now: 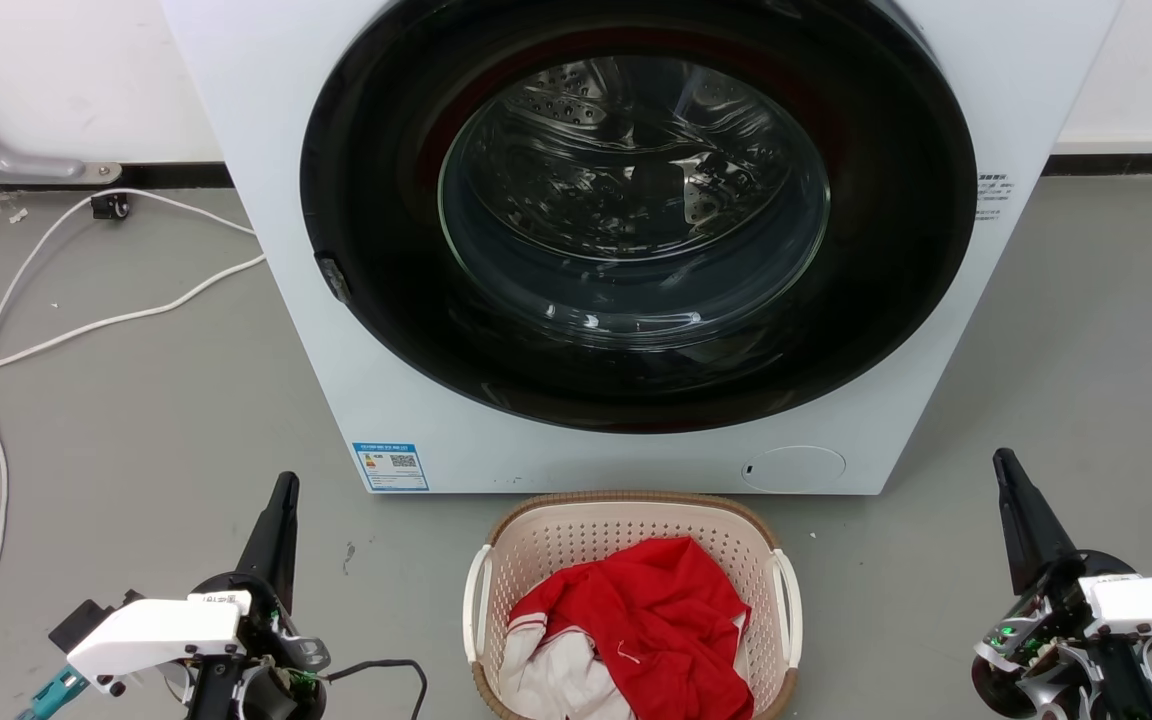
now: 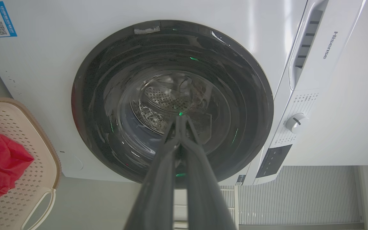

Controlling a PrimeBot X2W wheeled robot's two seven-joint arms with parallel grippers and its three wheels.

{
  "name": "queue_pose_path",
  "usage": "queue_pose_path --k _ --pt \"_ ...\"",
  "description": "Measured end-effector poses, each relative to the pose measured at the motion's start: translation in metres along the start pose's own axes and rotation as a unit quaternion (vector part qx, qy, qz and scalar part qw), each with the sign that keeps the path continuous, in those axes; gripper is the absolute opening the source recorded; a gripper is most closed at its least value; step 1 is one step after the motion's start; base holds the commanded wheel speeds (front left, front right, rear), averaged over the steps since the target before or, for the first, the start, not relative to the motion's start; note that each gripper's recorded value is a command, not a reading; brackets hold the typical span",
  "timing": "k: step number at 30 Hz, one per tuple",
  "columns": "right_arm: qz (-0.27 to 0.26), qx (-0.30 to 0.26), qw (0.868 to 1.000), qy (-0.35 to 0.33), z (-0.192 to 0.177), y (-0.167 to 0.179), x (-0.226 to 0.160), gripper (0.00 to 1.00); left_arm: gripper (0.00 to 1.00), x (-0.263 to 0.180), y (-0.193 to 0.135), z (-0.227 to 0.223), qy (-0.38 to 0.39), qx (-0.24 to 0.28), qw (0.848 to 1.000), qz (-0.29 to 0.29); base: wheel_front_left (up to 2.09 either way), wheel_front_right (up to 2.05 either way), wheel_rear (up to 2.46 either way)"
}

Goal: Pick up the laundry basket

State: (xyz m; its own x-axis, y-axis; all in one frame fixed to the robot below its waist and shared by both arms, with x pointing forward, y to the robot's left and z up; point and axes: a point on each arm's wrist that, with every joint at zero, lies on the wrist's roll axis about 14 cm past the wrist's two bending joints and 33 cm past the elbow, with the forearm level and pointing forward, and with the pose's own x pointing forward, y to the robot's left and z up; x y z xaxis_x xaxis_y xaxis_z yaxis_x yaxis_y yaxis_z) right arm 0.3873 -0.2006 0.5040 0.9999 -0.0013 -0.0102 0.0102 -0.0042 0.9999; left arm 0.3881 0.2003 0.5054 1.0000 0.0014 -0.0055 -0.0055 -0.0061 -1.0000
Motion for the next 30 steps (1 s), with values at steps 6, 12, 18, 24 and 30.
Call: queue_pose_path --k 6,12,18,24,30 --pt "0.0 0.0 1.0 0.0 0.0 0.0 0.0 0.0 0.0 0.0 0.0 0.0 0.0 0.0 1.0 0.0 0.0 0.0 0.0" --pt "0.0 0.001 1.0 0.001 0.0 0.0 0.0 0.0 0.0 0.0 0.0 0.0 0.001 0.0 1.0 0.0 0.0 0.0 0.0" --pt "-0.006 0.001 1.0 0.0 0.0 -0.004 -0.001 1.0 1.0 -0.001 0.004 -0.001 0.001 -0.001 1.0 0.006 0.0 0.0 0.0" --pt "-0.026 -0.001 1.0 -0.007 0.001 -0.018 -0.009 1.0 1.0 -0.008 0.019 -0.005 0.0 -0.002 1.0 0.028 0.0 0.0 0.0" --pt "-0.025 -0.029 0.999 -0.012 0.0 -0.017 -0.011 1.0 1.0 -0.007 0.013 -0.009 0.0 0.019 1.0 0.019 0.0 0.0 0.0"
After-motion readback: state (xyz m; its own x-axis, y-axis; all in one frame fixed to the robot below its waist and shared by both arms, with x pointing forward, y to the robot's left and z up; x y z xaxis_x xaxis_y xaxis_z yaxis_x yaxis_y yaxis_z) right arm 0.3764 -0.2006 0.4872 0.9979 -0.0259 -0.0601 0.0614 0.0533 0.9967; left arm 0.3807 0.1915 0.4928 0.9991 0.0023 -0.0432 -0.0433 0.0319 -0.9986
